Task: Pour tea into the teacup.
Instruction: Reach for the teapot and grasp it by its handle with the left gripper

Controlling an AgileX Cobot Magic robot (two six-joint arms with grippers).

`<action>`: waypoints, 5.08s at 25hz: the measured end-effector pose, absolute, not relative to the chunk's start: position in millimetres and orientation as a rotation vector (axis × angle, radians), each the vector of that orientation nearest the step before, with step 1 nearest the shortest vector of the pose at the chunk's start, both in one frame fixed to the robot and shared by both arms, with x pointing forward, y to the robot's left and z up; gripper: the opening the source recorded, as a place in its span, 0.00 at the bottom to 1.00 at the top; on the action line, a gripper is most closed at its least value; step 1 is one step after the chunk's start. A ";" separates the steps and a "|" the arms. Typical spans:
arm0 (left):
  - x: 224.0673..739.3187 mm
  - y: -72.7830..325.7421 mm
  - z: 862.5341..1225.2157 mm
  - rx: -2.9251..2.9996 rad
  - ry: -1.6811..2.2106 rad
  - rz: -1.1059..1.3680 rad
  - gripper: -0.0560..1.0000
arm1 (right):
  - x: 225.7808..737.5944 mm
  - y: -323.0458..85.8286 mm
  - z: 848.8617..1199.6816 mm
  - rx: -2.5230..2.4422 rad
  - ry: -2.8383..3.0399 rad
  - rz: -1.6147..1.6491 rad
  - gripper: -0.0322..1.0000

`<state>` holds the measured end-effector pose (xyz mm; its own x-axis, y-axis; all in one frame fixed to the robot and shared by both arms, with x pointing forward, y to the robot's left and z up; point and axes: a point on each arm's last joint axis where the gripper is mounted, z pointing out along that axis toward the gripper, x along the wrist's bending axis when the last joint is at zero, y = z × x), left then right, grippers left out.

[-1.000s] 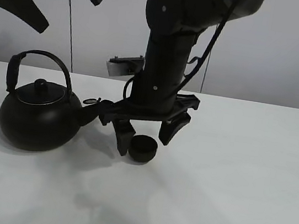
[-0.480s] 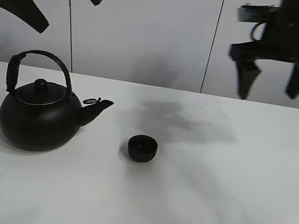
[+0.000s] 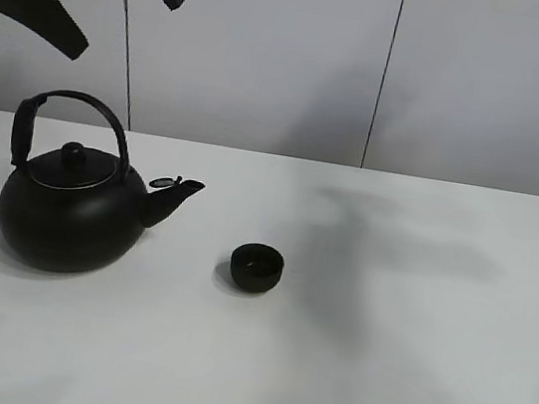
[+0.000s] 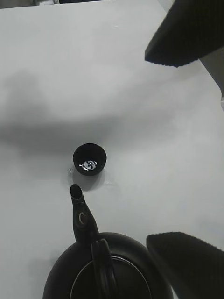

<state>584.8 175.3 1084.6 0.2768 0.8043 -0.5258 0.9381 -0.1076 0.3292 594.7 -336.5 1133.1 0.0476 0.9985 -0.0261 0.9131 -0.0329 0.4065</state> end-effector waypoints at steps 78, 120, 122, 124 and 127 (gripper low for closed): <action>583.0 167.2 1116.7 1.953 1.335 0.127 0.71 | 238.9 -293.7 1042.8 1.581 1.600 0.895 0.54; 473.7 250.9 917.5 1.506 1.125 0.959 0.71 | 238.9 -293.7 1042.8 1.582 1.600 0.896 0.53; 479.6 249.3 911.7 1.526 1.124 0.940 0.71 | 238.9 -293.7 1042.8 1.582 1.600 0.896 0.53; 485.9 247.8 908.1 1.534 1.121 0.932 0.71 | 238.9 -293.7 1042.8 1.582 1.600 0.896 0.53; 493.4 246.3 902.6 1.544 1.123 0.924 0.71 | 238.9 -293.7 1042.8 1.582 1.600 0.896 0.53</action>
